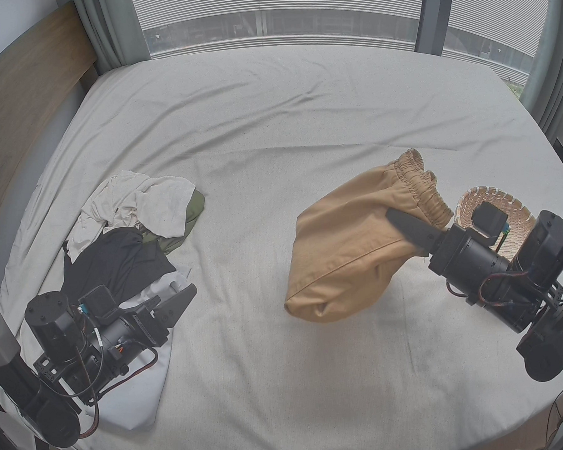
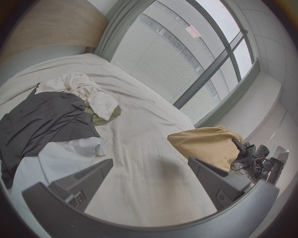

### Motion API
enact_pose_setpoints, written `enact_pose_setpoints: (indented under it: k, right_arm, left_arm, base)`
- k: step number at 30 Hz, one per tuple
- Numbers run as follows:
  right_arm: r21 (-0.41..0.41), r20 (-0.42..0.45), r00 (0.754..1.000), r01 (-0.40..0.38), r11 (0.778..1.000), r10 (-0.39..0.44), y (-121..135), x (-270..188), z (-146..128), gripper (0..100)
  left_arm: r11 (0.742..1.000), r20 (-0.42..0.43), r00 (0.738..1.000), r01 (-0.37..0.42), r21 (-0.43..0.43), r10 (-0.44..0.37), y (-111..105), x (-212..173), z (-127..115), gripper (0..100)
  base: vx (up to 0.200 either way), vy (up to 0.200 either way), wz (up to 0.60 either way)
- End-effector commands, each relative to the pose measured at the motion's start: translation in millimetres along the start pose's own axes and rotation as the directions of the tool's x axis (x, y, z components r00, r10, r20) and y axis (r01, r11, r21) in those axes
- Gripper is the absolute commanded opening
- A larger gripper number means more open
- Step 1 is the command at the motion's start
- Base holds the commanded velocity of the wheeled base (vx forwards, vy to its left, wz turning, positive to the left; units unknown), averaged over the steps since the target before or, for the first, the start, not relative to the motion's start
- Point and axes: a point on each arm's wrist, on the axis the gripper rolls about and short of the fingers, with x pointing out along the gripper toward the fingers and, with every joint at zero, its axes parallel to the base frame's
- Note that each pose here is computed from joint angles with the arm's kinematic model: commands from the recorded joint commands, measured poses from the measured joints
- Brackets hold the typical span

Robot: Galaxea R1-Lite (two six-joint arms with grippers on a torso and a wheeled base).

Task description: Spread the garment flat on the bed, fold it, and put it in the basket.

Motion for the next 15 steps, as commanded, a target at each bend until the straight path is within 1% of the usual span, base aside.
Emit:
enact_pose_setpoints:
  k: [1,3,5,7,9,10,12,13,15]
  right_arm:
    - [-0.029,0.02,1.0,0.004,1.0,-0.004,-1.0,-0.3,5.1,0]
    - [-0.063,0.035,0.999,0.012,0.998,-0.01,-2.4,-1.6,9.3,0]
    - [-0.096,0.071,0.997,0.051,0.994,-0.044,-12.0,-3.8,19.3,0]
    - [-0.107,0.1,0.993,0.077,0.991,-0.066,-18.5,-5.4,27.5,0]
    - [-0.109,0.109,0.991,0.086,0.99,-0.074,-20.6,-6.3,30.0,0]
    - [-0.124,0.15,0.983,0.122,0.985,-0.103,-28.4,-10.5,41.5,0]
    - [-0.13,0.165,0.98,0.133,0.983,-0.111,-30.8,-11.8,45.7,0]
    - [-0.143,0.197,0.971,0.167,0.976,-0.137,-38.5,-14.7,54.5,0]
    - [-0.157,0.227,0.961,0.198,0.967,-0.16,-45.5,-17.7,62.8,0]
  left_arm:
    - [1.0,-0.005,1.0,-0.003,-0.001,0.003,0.7,0.5,-1.1,100]
    - [1.0,-0.005,1.0,-0.003,-0.001,0.003,0.7,0.5,-1.1,100]
    - [1.0,-0.006,1.0,-0.002,-0.003,0.002,0.4,0.6,-1.3,100]
    - [1.0,-0.009,1.0,-0.002,-0.003,0.002,0.3,0.1,-2.0,100]
    - [1.0,-0.011,1.0,-0.003,-0.005,0.003,0.4,-0.2,-2.3,100]
    - [1.0,-0.011,1.0,-0.005,-0.007,0.005,0.8,-0.5,-2.3,100]
    - [1.0,-0.012,1.0,-0.003,-0.007,0.003,0.5,-0.4,-2.5,100]
    - [1.0,-0.012,1.0,-0.003,-0.007,0.003,0.5,-0.4,-2.5,100]
    - [1.0,-0.012,1.0,-0.003,-0.007,0.003,0.5,-0.4,-2.5,100]
  base:
    - [0.0,0.0,0.0]
    - [0.0,0.0,0.0]
    - [0.0,0.0,0.0]
    - [0.0,0.0,0.0]
    - [0.0,0.0,0.0]
    - [0.0,0.0,0.0]
    - [0.0,0.0,0.0]
    - [0.0,0.0,0.0]
    - [0.0,0.0,0.0]
